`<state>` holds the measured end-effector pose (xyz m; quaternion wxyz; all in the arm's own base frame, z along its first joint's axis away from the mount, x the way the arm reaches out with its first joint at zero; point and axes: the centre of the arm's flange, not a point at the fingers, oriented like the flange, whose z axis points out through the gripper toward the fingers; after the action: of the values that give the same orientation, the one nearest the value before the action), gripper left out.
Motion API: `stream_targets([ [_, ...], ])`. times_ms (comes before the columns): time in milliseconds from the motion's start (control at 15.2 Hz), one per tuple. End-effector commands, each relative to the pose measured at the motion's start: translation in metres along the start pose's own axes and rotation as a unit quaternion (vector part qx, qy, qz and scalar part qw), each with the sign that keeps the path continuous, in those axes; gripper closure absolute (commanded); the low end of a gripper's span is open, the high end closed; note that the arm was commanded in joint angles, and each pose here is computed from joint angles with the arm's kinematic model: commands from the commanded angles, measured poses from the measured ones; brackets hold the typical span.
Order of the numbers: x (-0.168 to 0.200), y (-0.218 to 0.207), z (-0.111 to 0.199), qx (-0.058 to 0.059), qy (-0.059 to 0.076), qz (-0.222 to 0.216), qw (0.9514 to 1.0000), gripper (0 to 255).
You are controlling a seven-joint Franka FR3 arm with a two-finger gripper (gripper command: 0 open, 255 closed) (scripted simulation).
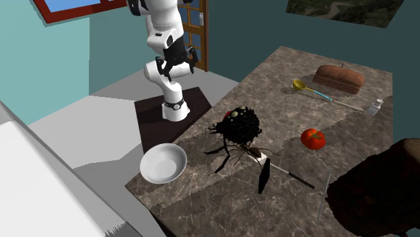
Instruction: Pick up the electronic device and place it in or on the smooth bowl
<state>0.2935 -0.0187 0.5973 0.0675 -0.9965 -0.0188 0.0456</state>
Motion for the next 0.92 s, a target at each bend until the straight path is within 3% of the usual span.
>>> stream_targets([
  [0,0.0,0.0,0.0,0.0,0.0,0.0,1.0,0],
  [396,0.051,-0.048,0.034,-0.012,0.019,0.057,0.9981,0],
  [858,0.118,-0.094,0.073,-0.025,0.041,0.124,0.9912,0],
])
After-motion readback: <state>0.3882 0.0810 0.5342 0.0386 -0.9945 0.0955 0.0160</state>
